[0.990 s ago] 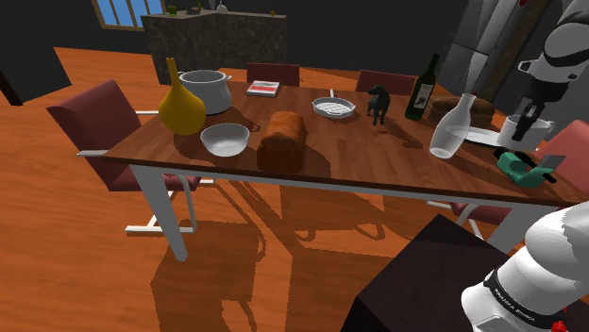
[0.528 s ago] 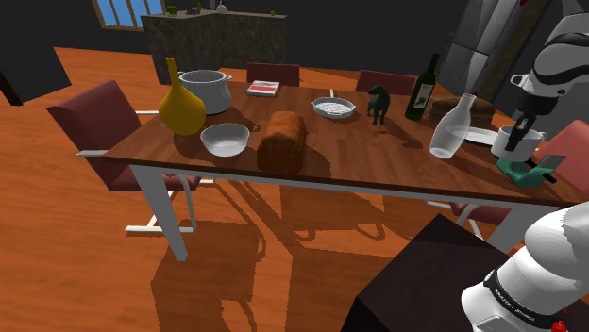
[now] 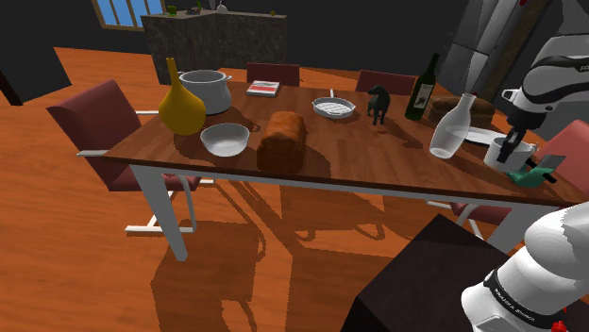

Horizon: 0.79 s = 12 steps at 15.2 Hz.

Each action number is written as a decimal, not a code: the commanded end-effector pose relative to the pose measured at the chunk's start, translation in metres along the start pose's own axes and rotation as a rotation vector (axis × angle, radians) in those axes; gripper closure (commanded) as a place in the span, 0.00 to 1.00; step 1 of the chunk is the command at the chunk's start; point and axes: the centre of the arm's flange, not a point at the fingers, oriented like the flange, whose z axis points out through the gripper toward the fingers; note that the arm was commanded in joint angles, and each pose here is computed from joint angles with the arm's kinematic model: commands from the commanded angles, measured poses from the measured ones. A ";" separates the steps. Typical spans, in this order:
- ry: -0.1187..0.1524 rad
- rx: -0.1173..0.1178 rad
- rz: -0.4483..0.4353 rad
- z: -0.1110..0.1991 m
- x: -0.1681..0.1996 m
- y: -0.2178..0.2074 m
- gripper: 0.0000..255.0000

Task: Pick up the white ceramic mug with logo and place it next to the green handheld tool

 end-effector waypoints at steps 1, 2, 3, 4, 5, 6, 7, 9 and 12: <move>0.001 0.000 0.000 0.011 0.001 0.000 1.00; 0.001 0.000 0.000 0.016 0.001 0.000 1.00; 0.001 0.000 0.000 0.021 0.001 0.000 1.00; 0.001 0.000 0.000 0.026 0.002 -0.001 1.00; 0.001 0.000 0.000 0.032 0.002 -0.001 1.00; 0.001 0.000 0.000 0.037 0.003 -0.001 1.00; 0.001 0.000 0.000 0.042 0.003 -0.002 1.00; 0.001 0.000 0.000 0.053 0.004 -0.002 1.00; 0.001 0.000 0.000 0.068 0.005 -0.003 1.00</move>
